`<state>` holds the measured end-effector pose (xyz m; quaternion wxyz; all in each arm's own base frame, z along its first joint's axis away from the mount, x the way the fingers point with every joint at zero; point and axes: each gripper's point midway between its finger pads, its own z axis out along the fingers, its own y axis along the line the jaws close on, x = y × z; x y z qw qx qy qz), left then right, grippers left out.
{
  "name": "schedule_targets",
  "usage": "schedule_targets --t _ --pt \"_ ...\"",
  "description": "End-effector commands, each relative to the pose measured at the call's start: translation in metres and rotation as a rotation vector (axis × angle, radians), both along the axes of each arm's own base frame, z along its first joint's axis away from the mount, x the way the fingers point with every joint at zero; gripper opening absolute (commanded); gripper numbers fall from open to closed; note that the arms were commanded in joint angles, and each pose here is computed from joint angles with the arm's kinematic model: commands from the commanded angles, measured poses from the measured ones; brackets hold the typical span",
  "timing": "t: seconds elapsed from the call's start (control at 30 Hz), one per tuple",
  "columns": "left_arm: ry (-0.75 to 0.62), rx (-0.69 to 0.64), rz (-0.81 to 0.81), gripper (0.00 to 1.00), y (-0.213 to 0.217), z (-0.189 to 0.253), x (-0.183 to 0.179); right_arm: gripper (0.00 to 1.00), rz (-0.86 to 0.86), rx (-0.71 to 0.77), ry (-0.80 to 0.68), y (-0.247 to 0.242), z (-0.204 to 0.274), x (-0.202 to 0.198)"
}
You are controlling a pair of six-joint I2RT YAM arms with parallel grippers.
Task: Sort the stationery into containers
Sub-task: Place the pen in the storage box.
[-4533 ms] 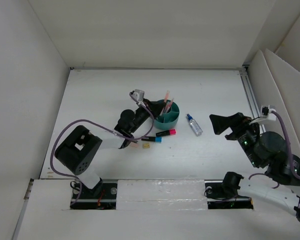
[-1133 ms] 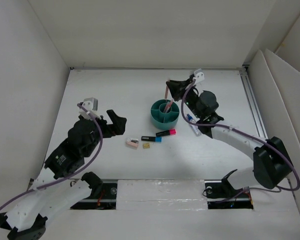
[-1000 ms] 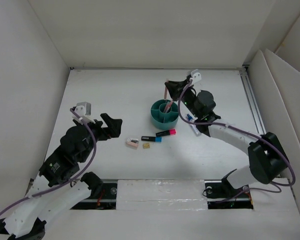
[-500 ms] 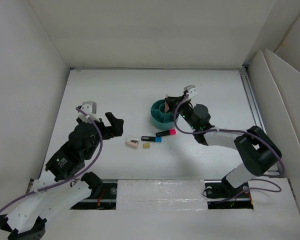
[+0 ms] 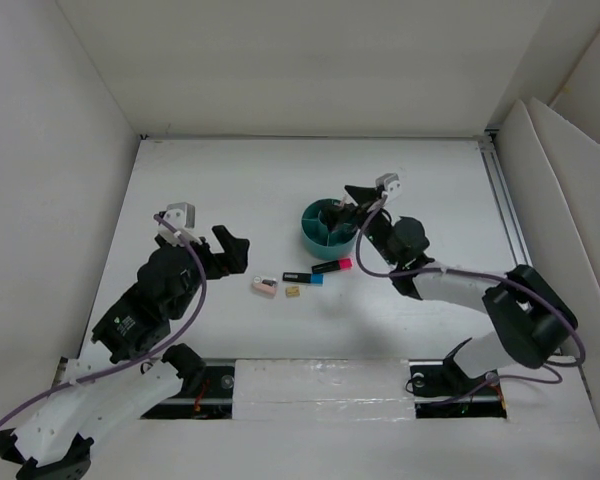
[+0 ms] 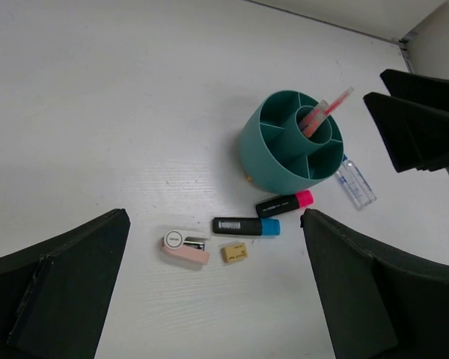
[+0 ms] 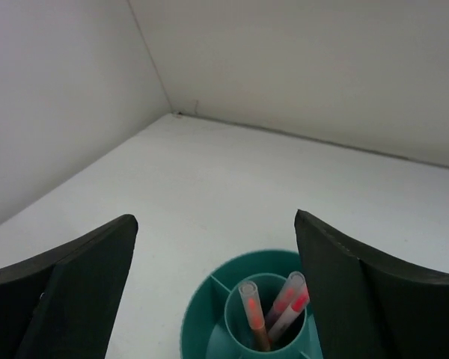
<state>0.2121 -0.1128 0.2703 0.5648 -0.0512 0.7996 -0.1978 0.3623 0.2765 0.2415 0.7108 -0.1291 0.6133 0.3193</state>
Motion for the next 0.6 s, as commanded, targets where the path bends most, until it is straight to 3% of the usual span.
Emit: schedule_targets --t 0.0,0.23,0.27,0.57 --pt "-0.035 -0.015 -0.035 1.0 -0.007 0.009 0.0 0.93 -0.009 0.088 -0.112 -0.007 0.048 -0.014" --pt "-0.008 0.037 -0.301 1.0 -0.055 -0.016 -0.003 0.93 -0.039 0.176 -0.163 -0.033 0.104 -0.06" --pt "0.063 0.083 -0.417 1.0 -0.077 -0.038 -0.004 0.93 -0.102 0.242 -0.134 -0.067 0.131 -0.089" --pt "0.13 0.298 -0.576 1.0 -0.11 -0.072 0.022 0.93 -0.039 0.396 -0.048 -0.139 0.177 -0.179"
